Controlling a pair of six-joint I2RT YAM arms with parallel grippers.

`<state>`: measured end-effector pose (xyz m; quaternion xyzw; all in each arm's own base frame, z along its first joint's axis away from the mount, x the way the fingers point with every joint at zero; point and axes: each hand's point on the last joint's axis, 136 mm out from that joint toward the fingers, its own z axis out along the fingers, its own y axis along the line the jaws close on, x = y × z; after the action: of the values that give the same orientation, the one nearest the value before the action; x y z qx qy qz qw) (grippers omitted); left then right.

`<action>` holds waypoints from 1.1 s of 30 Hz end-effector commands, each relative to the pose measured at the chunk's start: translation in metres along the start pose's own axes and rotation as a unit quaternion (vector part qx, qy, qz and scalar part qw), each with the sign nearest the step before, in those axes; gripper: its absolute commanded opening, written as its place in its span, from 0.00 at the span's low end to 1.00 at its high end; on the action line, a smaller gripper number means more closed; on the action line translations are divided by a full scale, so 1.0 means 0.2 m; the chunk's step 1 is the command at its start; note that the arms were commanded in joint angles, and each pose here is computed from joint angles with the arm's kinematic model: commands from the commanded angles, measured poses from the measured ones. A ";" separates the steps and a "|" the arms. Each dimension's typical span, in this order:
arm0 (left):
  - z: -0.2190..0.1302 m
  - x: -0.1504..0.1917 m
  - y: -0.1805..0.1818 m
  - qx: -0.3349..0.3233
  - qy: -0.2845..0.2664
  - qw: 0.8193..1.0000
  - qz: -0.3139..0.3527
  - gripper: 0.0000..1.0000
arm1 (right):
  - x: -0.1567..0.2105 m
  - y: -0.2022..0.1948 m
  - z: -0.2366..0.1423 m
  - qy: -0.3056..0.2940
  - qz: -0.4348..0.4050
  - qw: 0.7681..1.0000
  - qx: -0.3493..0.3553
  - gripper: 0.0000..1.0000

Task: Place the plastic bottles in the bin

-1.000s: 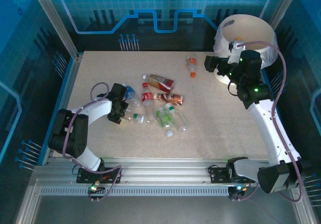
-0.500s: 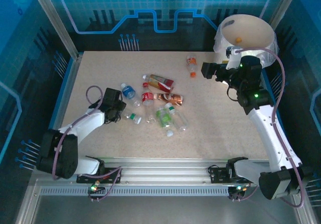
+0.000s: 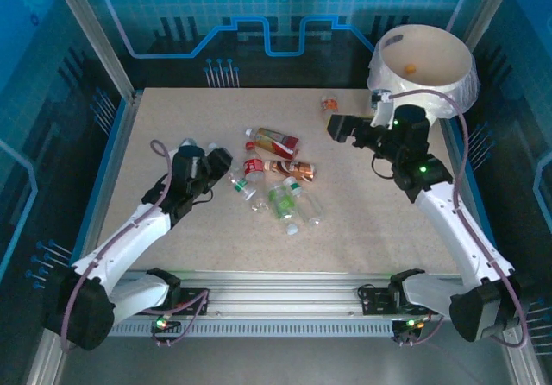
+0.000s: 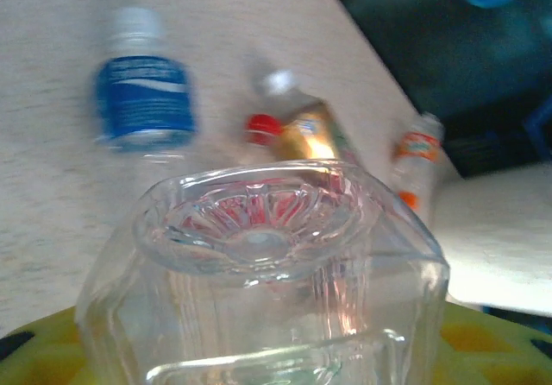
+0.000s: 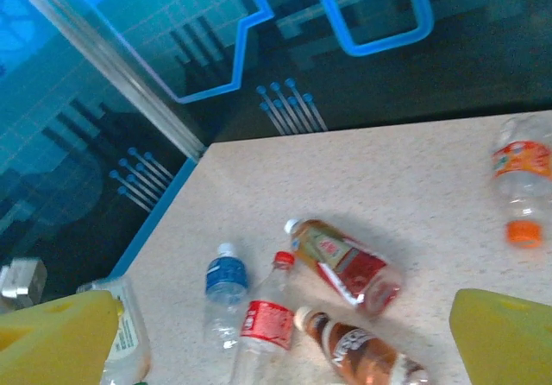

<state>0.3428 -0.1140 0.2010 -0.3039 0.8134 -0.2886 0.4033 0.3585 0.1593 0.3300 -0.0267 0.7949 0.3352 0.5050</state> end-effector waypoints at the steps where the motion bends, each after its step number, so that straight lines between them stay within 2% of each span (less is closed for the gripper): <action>1: -0.07 -0.06 -0.31 0.069 -0.019 0.995 0.069 0.47 | 0.12 0.10 0.09 0.029 0.015 0.998 -0.046 1.00; 9: -0.04 0.05 -0.63 0.140 0.009 0.982 0.127 0.43 | 0.35 0.41 0.16 0.105 -0.023 0.982 -0.157 1.00; 16: -0.02 0.13 -0.81 0.177 0.032 0.972 0.152 0.43 | 0.46 0.60 0.21 0.153 -0.086 0.965 -0.197 1.00; 22: -0.02 0.19 -0.87 0.198 0.049 0.966 0.159 0.43 | 0.50 0.61 0.31 0.154 -0.105 0.964 -0.189 1.00; 28: -0.05 0.18 -0.89 0.208 0.047 0.965 0.153 0.44 | 0.57 0.51 0.38 0.163 -0.134 0.965 -0.154 1.00; 33: -0.06 0.18 -0.89 0.214 0.049 0.964 0.152 0.44 | 0.61 0.50 0.33 0.164 -0.132 0.957 -0.197 1.00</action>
<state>0.3726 -0.2257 0.2726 -0.1152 0.8238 -0.3377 0.4406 0.3144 0.3112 0.2892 -0.2694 0.7695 0.4121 0.4068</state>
